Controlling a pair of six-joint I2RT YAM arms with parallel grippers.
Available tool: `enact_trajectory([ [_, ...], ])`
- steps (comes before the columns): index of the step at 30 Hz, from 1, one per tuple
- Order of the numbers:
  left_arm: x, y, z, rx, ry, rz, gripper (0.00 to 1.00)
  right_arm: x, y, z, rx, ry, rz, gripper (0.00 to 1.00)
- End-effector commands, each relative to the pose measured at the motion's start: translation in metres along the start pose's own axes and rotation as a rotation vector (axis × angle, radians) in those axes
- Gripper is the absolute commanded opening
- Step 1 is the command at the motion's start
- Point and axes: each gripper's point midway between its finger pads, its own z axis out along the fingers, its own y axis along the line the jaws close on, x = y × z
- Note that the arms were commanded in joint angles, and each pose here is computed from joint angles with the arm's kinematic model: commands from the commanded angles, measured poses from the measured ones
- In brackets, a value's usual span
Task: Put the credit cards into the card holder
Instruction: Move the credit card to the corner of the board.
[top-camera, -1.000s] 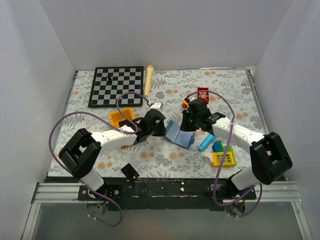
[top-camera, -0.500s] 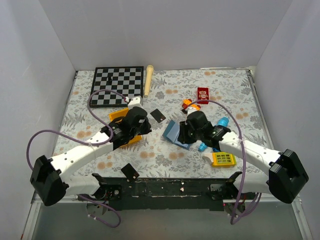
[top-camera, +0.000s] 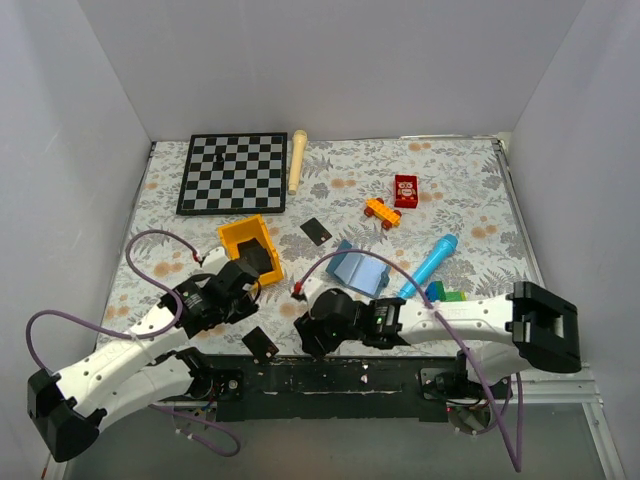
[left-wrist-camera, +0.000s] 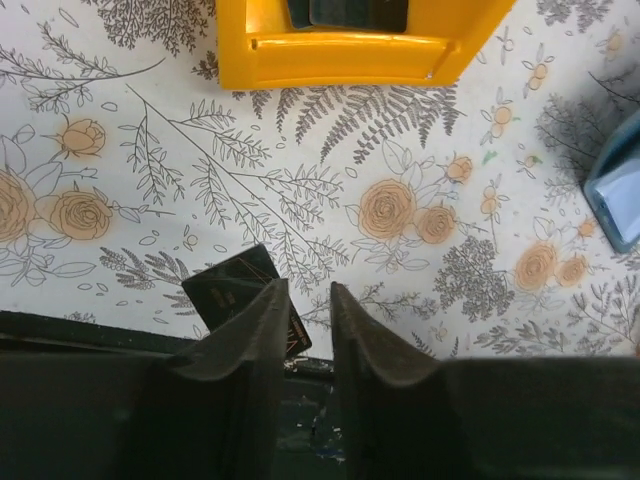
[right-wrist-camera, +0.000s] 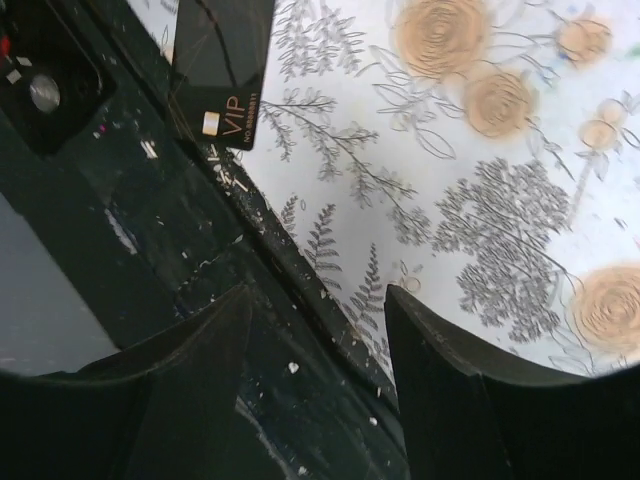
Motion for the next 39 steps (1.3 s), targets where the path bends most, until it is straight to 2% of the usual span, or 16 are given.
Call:
enact_trajectory([
  [1, -0.026, -0.009, -0.026, 0.024, -0.067, -0.026, 0.27, -0.022, 0.023, 0.019, 0.033, -0.098, -0.274, 0.66],
  [3, -0.038, -0.016, -0.035, 0.044, -0.090, -0.009, 0.34, -0.015, 0.024, 0.032, 0.076, -0.089, -0.403, 0.69],
  [5, -0.046, -0.020, -0.039, 0.055, -0.099, 0.008, 0.36, -0.014, 0.031, 0.043, 0.082, -0.075, -0.461, 0.70],
  [13, -0.056, -0.024, -0.034, 0.109, -0.073, -0.003, 0.37, -0.013, 0.053, 0.062, 0.059, -0.188, -0.637, 0.70],
  [15, -0.057, -0.023, -0.036, 0.129, -0.066, -0.007, 0.37, -0.008, 0.054, 0.067, 0.071, -0.219, -0.735, 0.70],
  [18, -0.061, -0.022, -0.040, 0.134, -0.070, -0.006, 0.37, 0.005, 0.057, 0.080, 0.048, -0.201, -0.826, 0.70],
  [31, -0.072, -0.030, -0.049, 0.170, -0.084, -0.025, 0.37, 0.027, 0.041, 0.102, 0.098, -0.183, -1.033, 0.69],
  [39, -0.074, -0.030, -0.050, 0.171, -0.096, -0.030, 0.36, 0.029, 0.039, 0.116, 0.118, -0.154, -1.073, 0.68],
])
